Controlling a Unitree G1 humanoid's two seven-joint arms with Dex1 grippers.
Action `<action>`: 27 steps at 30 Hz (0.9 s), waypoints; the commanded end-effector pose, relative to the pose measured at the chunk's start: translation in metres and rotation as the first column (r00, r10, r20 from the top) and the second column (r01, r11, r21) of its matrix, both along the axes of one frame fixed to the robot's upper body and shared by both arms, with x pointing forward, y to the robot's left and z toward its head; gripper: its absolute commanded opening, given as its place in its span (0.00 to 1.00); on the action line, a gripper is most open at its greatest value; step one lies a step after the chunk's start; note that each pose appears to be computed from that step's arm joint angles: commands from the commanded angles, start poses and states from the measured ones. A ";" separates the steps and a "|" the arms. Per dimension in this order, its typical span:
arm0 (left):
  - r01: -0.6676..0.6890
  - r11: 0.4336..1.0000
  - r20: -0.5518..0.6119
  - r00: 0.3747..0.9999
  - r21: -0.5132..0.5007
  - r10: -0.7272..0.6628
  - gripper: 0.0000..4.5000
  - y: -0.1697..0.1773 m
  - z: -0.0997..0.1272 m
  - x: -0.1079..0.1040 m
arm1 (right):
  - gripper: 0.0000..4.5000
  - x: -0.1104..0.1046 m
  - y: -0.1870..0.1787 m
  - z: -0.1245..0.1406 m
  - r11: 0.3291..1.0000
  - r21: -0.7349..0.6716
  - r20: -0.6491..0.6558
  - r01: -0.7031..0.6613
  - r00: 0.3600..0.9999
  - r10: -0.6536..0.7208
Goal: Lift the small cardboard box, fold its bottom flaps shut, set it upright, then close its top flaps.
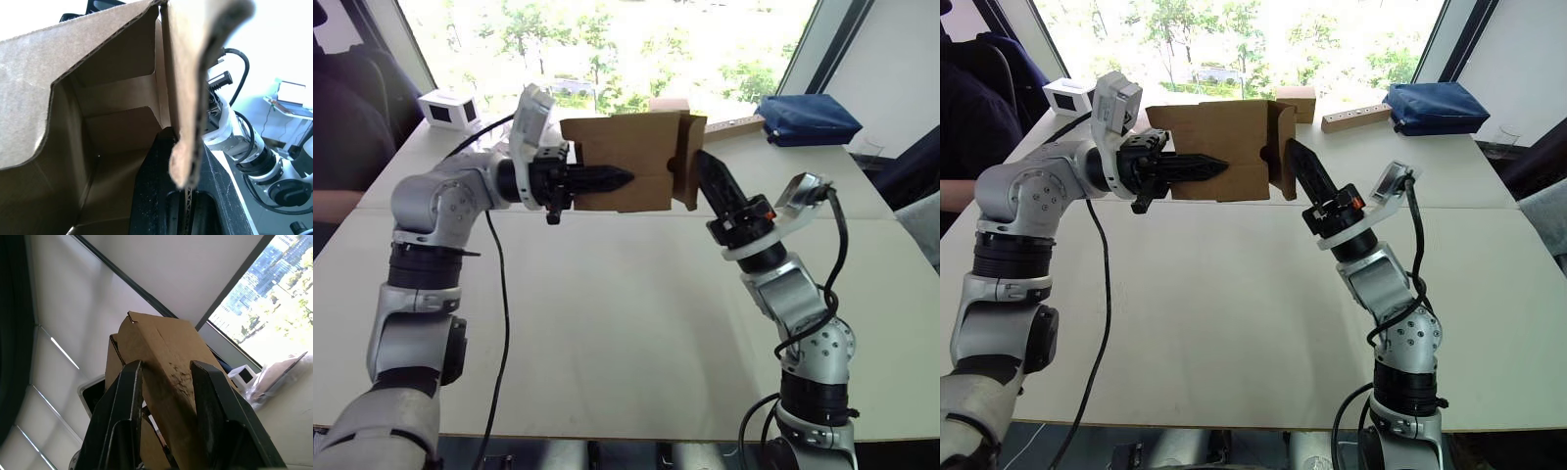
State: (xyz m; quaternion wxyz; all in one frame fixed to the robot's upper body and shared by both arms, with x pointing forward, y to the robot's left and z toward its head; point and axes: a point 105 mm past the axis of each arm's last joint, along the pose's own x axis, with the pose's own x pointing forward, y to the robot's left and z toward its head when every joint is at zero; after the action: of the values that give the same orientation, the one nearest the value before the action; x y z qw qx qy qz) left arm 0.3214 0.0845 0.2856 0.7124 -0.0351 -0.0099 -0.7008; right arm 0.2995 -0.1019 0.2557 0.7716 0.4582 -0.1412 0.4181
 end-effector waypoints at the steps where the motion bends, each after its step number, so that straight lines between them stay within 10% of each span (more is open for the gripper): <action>1: 0.020 0.999 0.058 0.998 -0.029 -0.019 0.00 0.000 0.016 -0.006 | 0.20 -0.004 0.002 0.010 1.000 0.006 0.050 -0.003 0.999 0.002; 27: 0.023 0.998 0.041 0.999 -0.058 -0.021 0.00 -0.005 0.015 -0.007 | 0.20 -0.010 0.032 0.018 0.998 0.021 0.078 -0.053 0.996 0.051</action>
State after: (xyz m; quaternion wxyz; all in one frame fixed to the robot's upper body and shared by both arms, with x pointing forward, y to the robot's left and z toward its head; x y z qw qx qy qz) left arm 0.3217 0.0802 0.2871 0.7120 -0.0486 -0.0154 -0.7003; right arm 0.3002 -0.0780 0.2621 0.7599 0.4647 -0.1507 0.4289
